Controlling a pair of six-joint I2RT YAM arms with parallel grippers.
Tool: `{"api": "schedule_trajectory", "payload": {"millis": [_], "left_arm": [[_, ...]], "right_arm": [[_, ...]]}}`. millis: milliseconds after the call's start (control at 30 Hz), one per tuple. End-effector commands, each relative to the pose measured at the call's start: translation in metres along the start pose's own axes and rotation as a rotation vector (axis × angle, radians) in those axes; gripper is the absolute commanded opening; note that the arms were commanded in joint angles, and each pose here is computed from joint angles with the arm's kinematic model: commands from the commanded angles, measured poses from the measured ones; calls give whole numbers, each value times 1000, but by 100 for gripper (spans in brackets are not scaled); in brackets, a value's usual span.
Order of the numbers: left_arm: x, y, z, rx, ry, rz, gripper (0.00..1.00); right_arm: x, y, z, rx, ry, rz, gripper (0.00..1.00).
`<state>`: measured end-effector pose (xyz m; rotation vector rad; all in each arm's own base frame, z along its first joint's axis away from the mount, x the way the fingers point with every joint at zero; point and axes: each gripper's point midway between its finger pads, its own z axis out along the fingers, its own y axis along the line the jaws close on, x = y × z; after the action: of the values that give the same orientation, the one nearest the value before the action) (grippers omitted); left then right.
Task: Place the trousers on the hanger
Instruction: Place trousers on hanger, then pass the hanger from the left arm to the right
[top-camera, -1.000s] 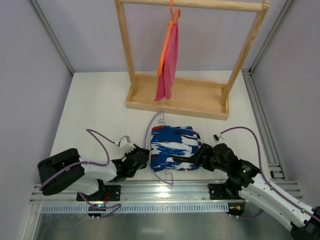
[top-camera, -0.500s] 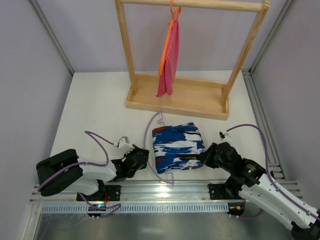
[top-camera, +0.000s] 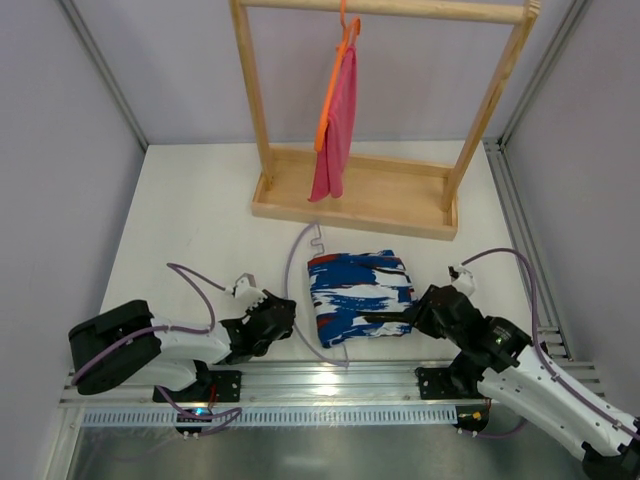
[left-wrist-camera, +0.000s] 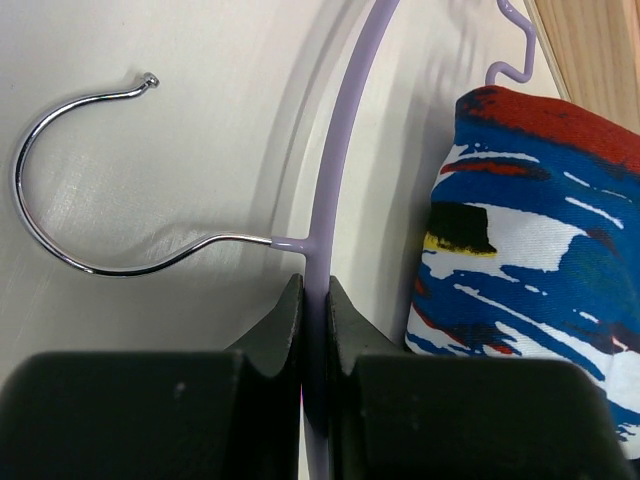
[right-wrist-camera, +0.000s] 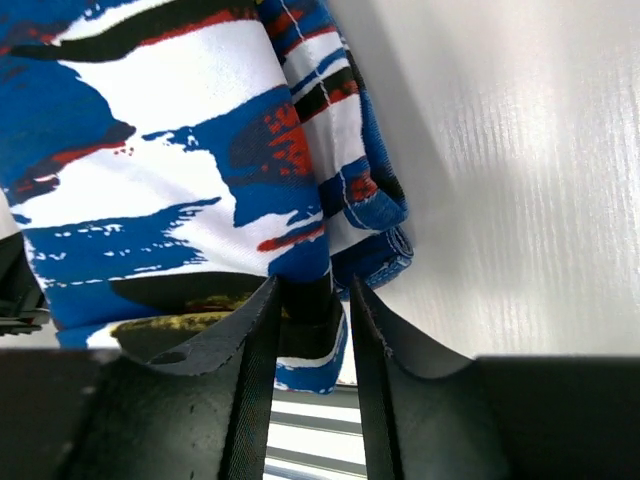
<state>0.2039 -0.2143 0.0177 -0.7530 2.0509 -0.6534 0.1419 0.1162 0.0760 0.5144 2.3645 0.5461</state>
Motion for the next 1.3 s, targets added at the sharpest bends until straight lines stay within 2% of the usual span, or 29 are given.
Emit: {"api": "schedule_trajectory", "payload": {"millis": [0,167,233,300,367,433,467,533,600,633,667,700,733,800,833,933,1067,1200,1233,1267], "left_arm": [[-1,64,-4,-160,15,235,0],[9,53,-8,-136,53,231,0],[14,55,-11,-163,66,242,0],[17,55,-14,-170,76,247,0],[20,57,-15,-175,86,222,0],[23,57,-17,-170,105,188,0],[24,60,-18,-174,110,179,0],[25,61,-19,-169,120,155,0],[25,67,-20,-173,120,139,0],[24,67,-20,-175,118,133,0],[24,68,-21,-178,118,132,0],[24,71,-21,-185,117,135,0],[24,72,-21,-187,119,134,0],[26,74,-21,-192,129,133,0],[27,76,-21,-197,132,135,0],[29,79,-21,-208,138,145,0],[30,78,-21,-206,146,162,0],[31,78,-23,-198,154,167,0],[31,76,-23,-192,154,159,0],[30,78,-24,-192,153,158,0]], "right_arm": [[-24,29,-18,-58,-38,-47,38],[-52,72,-50,-183,-71,-124,39],[-46,101,-56,-287,-7,-177,39],[-24,139,-57,-444,127,-241,39],[-18,170,-57,-573,153,-252,39],[8,190,-58,-672,241,-282,39],[8,209,-63,-759,233,-278,39],[34,219,-57,-817,329,-281,39],[45,236,-58,-920,344,-284,39],[74,220,-40,-892,453,-272,40],[75,227,-38,-959,431,-253,39],[85,219,-27,-943,458,-225,39],[108,183,-2,-860,516,-194,39],[110,169,12,-856,485,-126,40],[124,137,29,-763,514,-104,39],[125,108,47,-667,493,-69,39],[116,115,40,-685,464,-52,39],[86,144,18,-703,386,-149,40],[60,170,7,-743,291,-207,40],[57,163,7,-674,298,-244,41]]}}
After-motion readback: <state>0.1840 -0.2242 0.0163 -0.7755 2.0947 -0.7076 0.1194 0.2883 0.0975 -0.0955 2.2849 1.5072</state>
